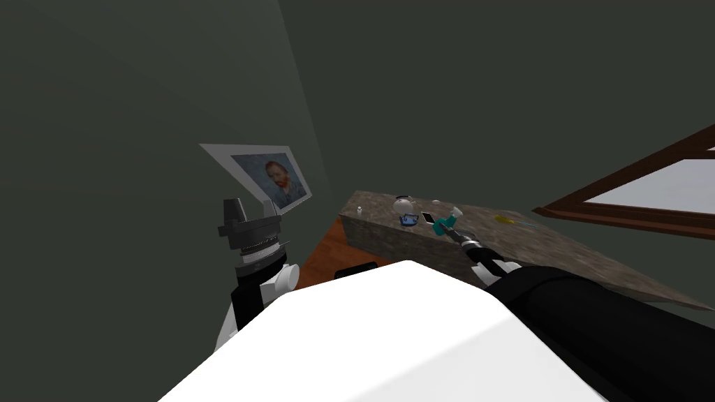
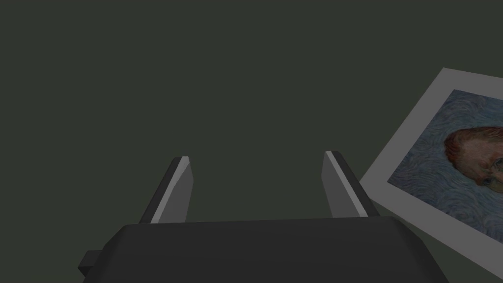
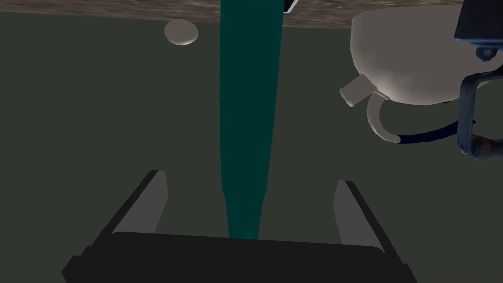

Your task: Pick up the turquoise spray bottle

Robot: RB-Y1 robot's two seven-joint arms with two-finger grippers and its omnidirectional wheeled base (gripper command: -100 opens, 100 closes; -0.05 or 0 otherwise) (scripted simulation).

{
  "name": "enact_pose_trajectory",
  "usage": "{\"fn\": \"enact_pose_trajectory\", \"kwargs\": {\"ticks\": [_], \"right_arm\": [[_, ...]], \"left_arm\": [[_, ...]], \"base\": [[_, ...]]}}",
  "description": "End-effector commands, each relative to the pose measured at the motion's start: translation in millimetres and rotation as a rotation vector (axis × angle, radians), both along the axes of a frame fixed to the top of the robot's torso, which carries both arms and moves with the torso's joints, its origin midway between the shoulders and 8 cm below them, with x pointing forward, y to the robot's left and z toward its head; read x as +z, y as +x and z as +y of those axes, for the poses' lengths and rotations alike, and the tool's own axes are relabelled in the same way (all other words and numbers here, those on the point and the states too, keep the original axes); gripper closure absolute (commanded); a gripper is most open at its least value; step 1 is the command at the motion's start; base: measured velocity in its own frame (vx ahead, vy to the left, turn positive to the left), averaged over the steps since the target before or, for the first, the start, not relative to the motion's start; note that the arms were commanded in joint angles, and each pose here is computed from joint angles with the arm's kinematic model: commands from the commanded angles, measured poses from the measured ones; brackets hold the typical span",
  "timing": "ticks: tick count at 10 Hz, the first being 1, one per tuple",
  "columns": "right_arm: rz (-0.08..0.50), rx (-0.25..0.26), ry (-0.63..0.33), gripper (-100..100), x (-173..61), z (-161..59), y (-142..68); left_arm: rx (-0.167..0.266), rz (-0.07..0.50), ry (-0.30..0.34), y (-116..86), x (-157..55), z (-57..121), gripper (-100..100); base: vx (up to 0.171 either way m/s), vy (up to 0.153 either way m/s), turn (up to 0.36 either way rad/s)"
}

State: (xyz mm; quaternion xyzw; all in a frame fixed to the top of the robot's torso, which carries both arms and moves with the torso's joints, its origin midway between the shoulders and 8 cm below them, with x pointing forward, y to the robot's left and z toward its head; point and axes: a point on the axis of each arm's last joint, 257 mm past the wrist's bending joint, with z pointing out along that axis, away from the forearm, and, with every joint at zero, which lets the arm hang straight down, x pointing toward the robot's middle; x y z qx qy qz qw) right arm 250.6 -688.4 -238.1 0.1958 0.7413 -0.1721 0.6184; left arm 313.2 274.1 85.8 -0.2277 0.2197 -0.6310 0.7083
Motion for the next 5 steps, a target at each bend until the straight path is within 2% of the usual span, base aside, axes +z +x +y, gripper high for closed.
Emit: {"fn": "enact_pose_trajectory", "kwargs": {"ticks": [1, 2, 4, 5], "right_arm": [[0.0, 0.0, 0.0, 0, 0, 0, 0], [0.007, 0.031, 0.007, -100, -10, 5, 19], [-0.005, 0.015, 0.017, -100, -12, -1, 25], [0.003, 0.056, 0.015, -100, -17, 8, 43]], "left_arm": [[0.0, 0.0, 0.0, 0, 0, 0.0, 0], [0.0, 0.0, 0.0, 0, 0, 0.0, 0], [0.0, 0.0, 0.0, 0, 0, 0.0, 0], [0.0, 0.0, 0.0, 0, 0, 0.0, 0]], "base": [[0.007, 0.005, 0.0], [-0.032, 0.012, -0.086], [-0.045, 0.016, -0.019], [-0.052, 0.015, -0.085]]}}
